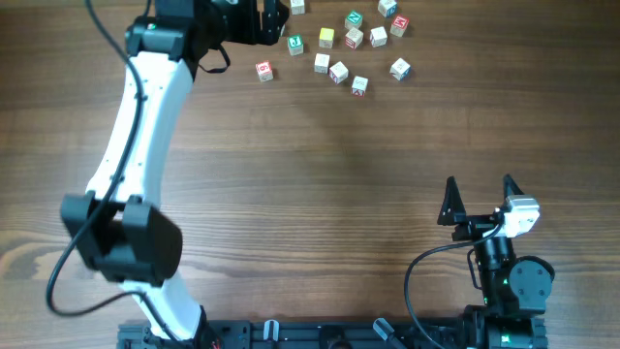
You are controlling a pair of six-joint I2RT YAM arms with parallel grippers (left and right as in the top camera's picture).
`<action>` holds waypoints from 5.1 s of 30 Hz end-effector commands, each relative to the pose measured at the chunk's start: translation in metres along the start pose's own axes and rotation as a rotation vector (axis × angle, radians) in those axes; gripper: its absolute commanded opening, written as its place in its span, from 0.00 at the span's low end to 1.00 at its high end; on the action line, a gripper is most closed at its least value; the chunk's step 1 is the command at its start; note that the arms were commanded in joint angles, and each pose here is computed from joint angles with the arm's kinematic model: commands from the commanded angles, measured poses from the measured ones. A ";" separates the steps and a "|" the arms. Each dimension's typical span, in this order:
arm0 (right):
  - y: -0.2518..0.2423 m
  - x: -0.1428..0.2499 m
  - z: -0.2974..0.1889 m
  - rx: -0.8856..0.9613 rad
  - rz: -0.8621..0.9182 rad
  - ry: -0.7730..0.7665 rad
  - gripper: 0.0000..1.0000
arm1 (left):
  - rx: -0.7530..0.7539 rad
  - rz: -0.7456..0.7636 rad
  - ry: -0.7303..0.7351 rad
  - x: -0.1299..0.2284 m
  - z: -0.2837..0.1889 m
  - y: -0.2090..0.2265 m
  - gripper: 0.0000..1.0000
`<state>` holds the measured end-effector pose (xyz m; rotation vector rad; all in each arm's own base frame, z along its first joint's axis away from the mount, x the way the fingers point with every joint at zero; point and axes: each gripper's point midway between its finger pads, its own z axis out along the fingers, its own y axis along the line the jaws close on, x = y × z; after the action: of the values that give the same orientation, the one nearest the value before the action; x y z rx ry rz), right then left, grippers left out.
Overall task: Form a tower
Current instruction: 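Reach the left gripper forward to the block cluster, then grasp the red-numbered 6 block with the left gripper and lift, then set the 6 block down right of center, open, retract left arm, then reach the right gripper into the cluster and grasp the Z block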
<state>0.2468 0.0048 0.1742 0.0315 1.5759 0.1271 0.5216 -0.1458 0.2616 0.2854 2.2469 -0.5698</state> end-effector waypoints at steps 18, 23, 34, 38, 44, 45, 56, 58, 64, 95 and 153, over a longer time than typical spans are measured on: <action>-0.003 -0.002 0.000 0.013 0.006 -0.011 1.00 | -0.536 -0.414 0.259 0.166 0.161 0.117 1.00; -0.003 -0.002 0.000 0.013 0.005 -0.011 1.00 | -0.541 -0.412 0.303 0.190 0.176 0.121 0.82; -0.002 -0.002 0.000 0.012 0.006 -0.011 1.00 | -0.481 -0.342 0.146 0.105 0.126 0.091 0.11; -0.003 -0.002 0.000 0.013 0.005 -0.011 1.00 | -0.417 -0.320 0.148 0.065 0.031 0.026 0.09; -0.002 -0.002 0.000 0.012 0.006 -0.011 1.00 | -0.279 -0.173 0.469 0.155 0.025 -0.105 0.09; -0.003 -0.002 0.000 0.013 0.005 -0.011 1.00 | -0.269 -0.169 0.485 0.167 0.033 -0.120 0.08; -0.003 -0.002 0.000 0.013 0.006 -0.011 1.00 | -0.228 -0.166 0.462 0.271 0.148 -0.200 0.09; -0.003 -0.002 0.000 0.013 0.005 -0.011 1.00 | -0.241 -0.206 0.470 0.288 0.163 -0.199 0.11; -0.003 -0.002 0.000 0.013 0.006 -0.011 1.00 | -0.257 -0.235 0.478 0.294 0.166 -0.196 0.37; 0.047 -0.067 0.024 -0.262 0.172 0.049 1.00 | -0.743 -0.422 -0.011 0.116 -0.316 -0.022 1.00; 0.082 0.174 0.420 -0.132 -0.095 0.711 0.37 | -0.848 -0.467 0.051 0.141 -0.318 -0.009 1.00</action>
<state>0.6539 0.1301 0.0097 -0.2620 2.2754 0.1914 0.2198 0.0003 0.3470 -0.6357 2.4075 0.1848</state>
